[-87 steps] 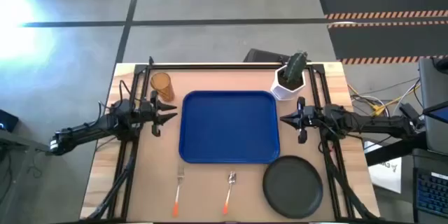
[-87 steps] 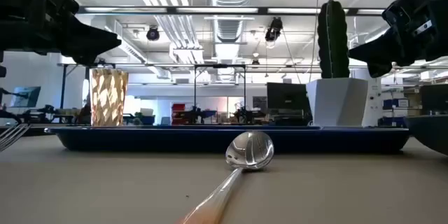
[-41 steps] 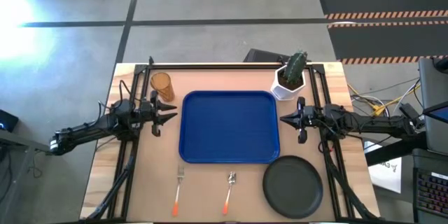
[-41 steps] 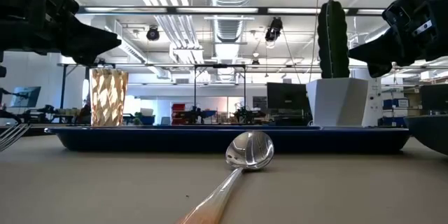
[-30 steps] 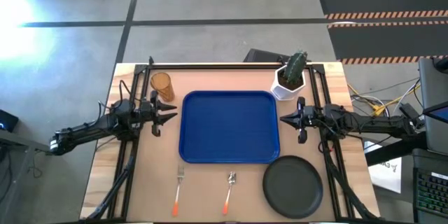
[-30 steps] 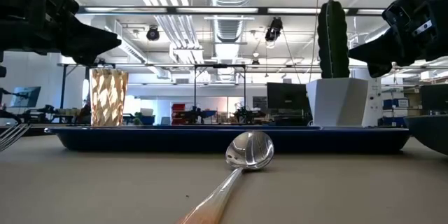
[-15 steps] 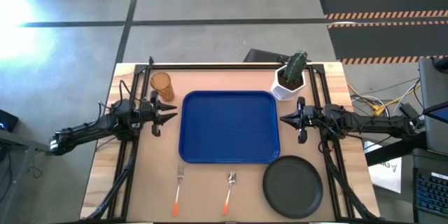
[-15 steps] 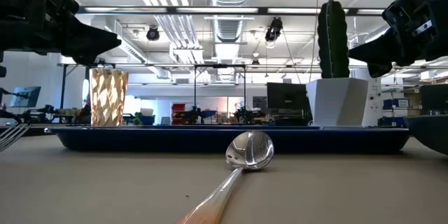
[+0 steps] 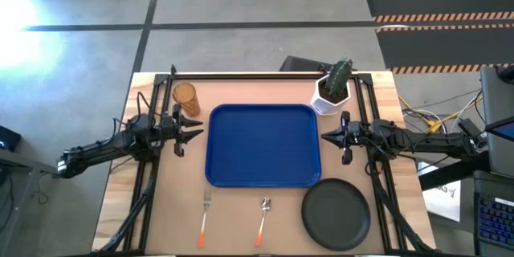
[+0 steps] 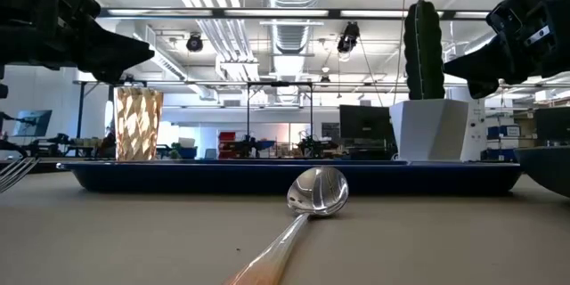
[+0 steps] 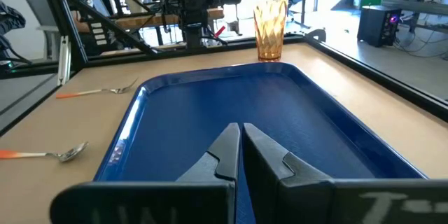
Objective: Pick and place plate/cup/fork/spoon on tray
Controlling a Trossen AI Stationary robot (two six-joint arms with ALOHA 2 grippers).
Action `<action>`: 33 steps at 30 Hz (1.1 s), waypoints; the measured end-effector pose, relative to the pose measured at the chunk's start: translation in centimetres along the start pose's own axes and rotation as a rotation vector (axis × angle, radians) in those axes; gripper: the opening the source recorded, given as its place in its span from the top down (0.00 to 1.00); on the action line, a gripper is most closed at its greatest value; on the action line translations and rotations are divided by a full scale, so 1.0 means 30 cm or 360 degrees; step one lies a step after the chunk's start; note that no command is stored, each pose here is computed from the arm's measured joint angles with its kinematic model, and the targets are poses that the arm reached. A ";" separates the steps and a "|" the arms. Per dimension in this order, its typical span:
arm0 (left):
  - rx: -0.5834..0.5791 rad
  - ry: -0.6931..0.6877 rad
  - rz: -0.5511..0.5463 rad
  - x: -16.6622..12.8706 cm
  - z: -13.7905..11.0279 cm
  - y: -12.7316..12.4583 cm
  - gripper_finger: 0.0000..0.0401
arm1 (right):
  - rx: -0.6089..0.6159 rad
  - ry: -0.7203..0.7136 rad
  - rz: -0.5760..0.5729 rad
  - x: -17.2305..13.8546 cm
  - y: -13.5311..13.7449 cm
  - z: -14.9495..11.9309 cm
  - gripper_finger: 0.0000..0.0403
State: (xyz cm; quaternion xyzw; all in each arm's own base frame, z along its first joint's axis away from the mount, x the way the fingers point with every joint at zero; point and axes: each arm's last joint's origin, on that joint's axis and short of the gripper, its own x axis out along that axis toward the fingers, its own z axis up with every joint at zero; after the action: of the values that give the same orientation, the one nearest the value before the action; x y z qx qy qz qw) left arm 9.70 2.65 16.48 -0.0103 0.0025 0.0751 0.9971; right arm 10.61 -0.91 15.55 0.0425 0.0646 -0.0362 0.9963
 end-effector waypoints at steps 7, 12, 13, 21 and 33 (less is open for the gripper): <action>0.0000 0.0001 -0.0001 0.000 0.000 0.000 0.73 | 0.0000 -0.0001 0.0000 0.000 0.000 0.000 0.98; 0.0000 0.0000 0.0000 0.000 0.000 0.000 0.73 | 0.0000 -0.0001 0.0000 0.000 0.000 0.001 0.98; 0.0000 0.0000 0.0000 0.000 0.000 0.000 0.73 | 0.0000 -0.0001 0.0000 0.000 0.000 0.000 0.98; 0.0000 0.0000 0.0000 0.000 0.000 0.000 0.73 | 0.0000 -0.0026 0.0003 0.000 0.000 0.005 0.98; 0.0000 0.0000 0.0000 0.000 0.000 0.000 0.73 | -0.0002 -0.0075 0.0007 0.000 0.001 0.015 0.98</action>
State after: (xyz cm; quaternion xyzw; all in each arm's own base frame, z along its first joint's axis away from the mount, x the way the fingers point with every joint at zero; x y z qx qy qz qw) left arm 9.70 2.65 16.49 -0.0102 0.0024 0.0751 0.9971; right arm 10.65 -0.91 16.00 0.0413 0.0411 -0.0350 0.9977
